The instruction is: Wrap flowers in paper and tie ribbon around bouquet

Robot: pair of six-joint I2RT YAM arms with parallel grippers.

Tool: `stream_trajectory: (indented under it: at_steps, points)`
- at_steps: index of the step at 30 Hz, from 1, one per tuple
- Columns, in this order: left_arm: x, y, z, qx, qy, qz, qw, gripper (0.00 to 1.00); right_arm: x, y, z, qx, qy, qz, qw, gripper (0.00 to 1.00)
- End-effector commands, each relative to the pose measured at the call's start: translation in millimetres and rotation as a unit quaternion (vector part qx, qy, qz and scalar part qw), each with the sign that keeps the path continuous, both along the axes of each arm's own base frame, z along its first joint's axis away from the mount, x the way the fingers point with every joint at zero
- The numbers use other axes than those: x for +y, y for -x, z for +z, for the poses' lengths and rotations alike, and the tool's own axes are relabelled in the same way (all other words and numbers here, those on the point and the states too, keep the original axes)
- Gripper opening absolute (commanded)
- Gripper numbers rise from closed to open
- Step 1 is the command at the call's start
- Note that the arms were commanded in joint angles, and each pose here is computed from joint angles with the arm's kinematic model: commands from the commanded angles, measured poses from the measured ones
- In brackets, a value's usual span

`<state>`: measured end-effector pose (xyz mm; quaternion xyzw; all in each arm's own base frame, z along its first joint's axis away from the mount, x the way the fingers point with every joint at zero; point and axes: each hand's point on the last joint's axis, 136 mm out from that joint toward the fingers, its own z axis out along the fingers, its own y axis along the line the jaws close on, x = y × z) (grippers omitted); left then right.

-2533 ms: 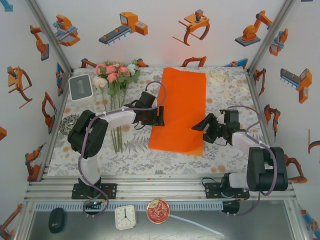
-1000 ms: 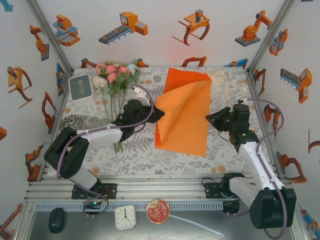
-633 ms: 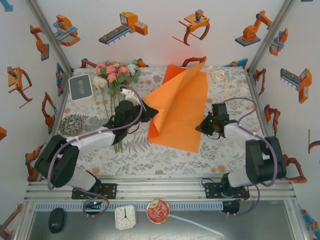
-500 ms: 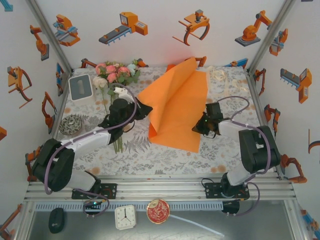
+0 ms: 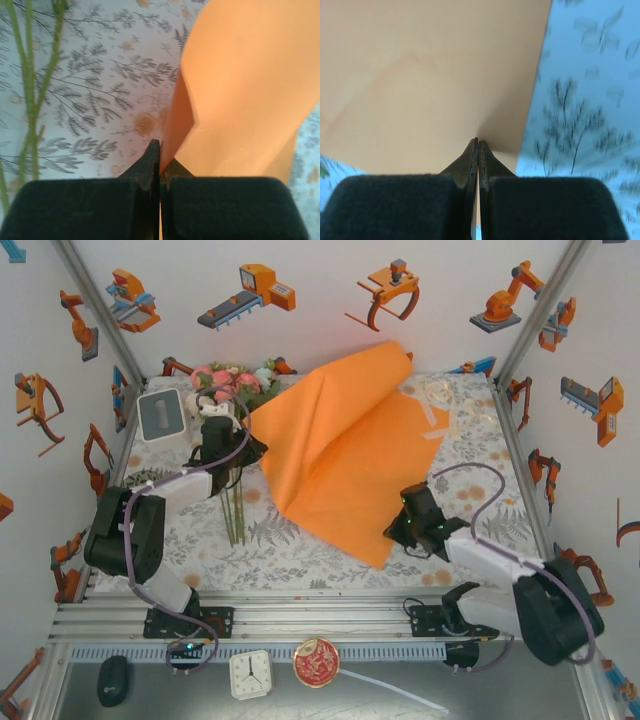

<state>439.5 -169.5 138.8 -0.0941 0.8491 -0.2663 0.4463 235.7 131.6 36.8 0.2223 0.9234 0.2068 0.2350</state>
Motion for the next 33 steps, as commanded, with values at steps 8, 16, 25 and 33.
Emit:
stream_trajectory:
  at_steps: [8, 16, 25, 33]
  points:
    - [37.0, -14.7, 24.2, -0.027, -0.146, 0.044, 0.988, 0.32, -30.2, -23.9, 112.2, -0.135, 0.048, -0.021, 0.989, 0.19]
    - [97.6, 28.3, 83.8, -0.037, -0.221, 0.193, 0.955, 0.42, -64.0, -139.2, 106.1, -0.105, 0.036, -0.027, 0.993, 0.21]
    - [-42.2, 82.1, 108.3, -0.096, -0.217, -0.01, 0.971, 0.39, -75.6, -215.0, 34.7, -0.028, 0.08, -0.008, 0.996, 0.0]
    - [-89.5, 63.6, 28.8, -0.005, -0.241, -0.063, 0.968, 0.0, -87.8, -189.5, -14.6, 0.028, 0.095, -0.039, 0.994, 0.0]
